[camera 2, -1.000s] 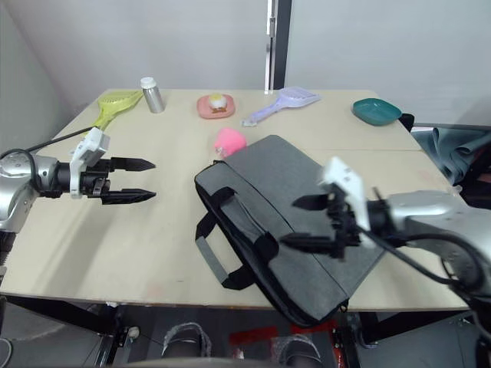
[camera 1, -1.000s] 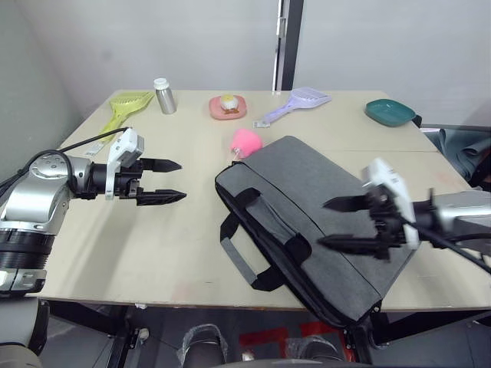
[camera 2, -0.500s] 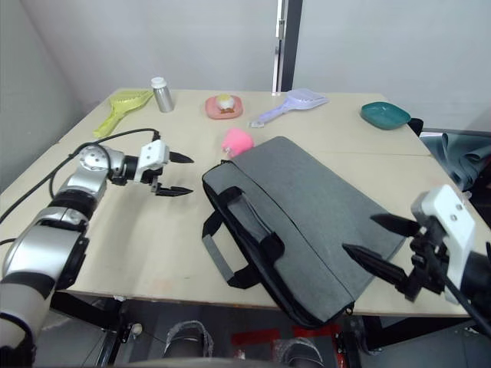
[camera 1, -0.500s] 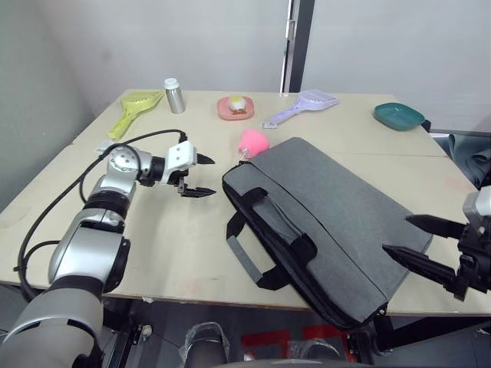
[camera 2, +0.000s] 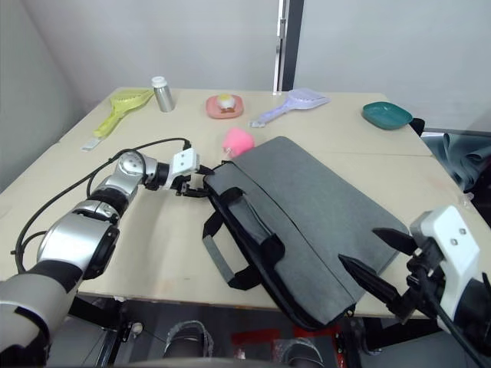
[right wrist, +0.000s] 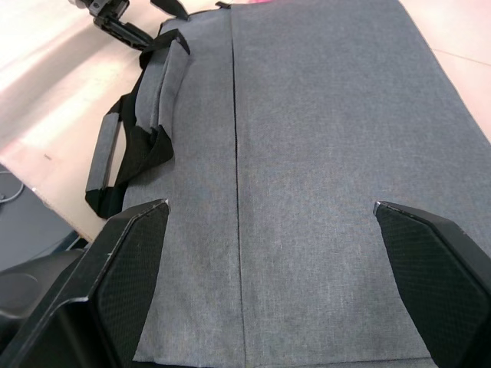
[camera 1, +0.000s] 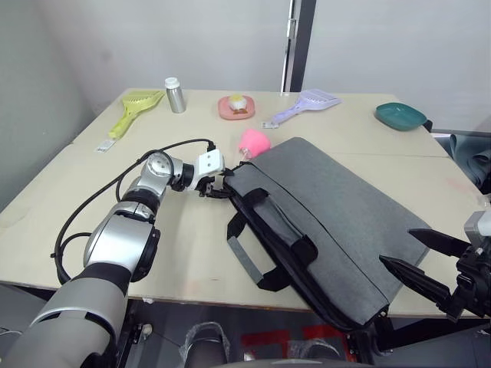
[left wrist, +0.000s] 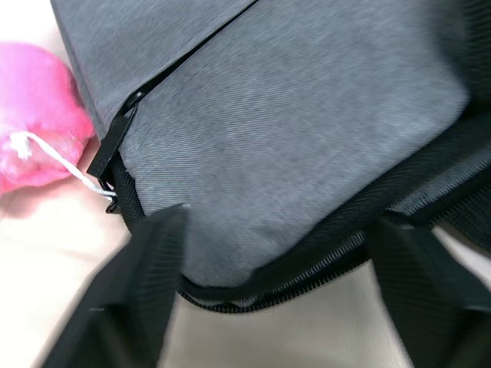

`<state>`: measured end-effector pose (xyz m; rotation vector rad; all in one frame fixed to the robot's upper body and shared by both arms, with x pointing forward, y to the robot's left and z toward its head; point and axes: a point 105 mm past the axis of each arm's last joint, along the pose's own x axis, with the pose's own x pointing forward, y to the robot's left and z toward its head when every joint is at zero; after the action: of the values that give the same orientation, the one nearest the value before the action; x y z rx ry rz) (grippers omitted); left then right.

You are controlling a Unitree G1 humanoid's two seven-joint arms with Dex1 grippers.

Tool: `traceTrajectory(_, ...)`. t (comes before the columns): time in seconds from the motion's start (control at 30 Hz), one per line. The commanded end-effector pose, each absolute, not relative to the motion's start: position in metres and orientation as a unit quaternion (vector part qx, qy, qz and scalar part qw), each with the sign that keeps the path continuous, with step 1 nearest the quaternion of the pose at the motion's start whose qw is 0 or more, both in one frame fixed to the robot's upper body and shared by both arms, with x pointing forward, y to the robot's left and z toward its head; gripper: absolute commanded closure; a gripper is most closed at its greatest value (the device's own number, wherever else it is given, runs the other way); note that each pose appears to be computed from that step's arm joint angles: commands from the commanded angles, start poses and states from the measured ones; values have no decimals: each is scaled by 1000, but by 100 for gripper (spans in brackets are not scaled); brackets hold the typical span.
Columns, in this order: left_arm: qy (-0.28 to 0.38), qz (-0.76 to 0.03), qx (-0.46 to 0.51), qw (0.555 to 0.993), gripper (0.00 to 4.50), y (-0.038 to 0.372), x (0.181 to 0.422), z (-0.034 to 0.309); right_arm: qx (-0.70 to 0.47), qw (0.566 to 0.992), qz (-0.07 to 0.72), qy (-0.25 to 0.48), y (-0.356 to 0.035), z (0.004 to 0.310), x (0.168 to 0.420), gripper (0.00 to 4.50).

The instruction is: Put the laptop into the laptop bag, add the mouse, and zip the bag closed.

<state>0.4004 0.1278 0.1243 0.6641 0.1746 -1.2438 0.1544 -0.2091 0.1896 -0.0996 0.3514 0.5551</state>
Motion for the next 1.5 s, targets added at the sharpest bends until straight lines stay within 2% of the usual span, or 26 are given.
traceTrajectory(0.03, 76, -570, 300, 761, 298, 129, 402, 132, -57, 945, 279, 163, -205, 194, 154, 0)
traceTrajectory(0.13, 75, -567, 310, 760, 404, 133, 402, 132, -63, 941, 281, 176, -203, 188, 154, 0)
traceTrajectory(0.27, 57, -577, 314, 752, 404, 141, 397, 137, -43, 929, 309, 201, -191, 178, 150, 0)
traceTrajectory(0.4, 38, -583, 328, 742, 404, 156, 388, 141, -3, 897, 340, 283, -184, 158, 126, 0)
traceTrajectory(0.5, 26, -580, 337, 742, 404, 166, 383, 142, 71, 886, 330, 318, -190, 147, 112, 0)
traceTrajectory(0.6, 12, -572, 333, 750, 404, 175, 378, 145, 156, 873, 286, 362, -213, 124, 97, 0)
traceTrajectory(0.83, 12, -563, 329, 758, 404, 185, 369, 142, 252, 858, 283, 346, -214, 101, 112, 0)
traceTrajectory(0.93, 8, -558, 326, 763, 404, 188, 366, 143, 284, 855, 268, 341, -214, 83, 127, 0)
traceTrajectory(1.17, -3, -552, 319, 771, 404, 190, 360, 148, 290, 841, 282, 359, -202, 65, 138, 0)
traceTrajectory(1.27, -4, -550, 317, 773, 411, 193, 355, 146, 279, 850, 285, 345, -208, 69, 150, 84)
traceTrajectory(1.5, 0, -549, 295, 782, 411, 200, 334, 142, 241, 860, 320, 317, -218, 95, 170, 324)
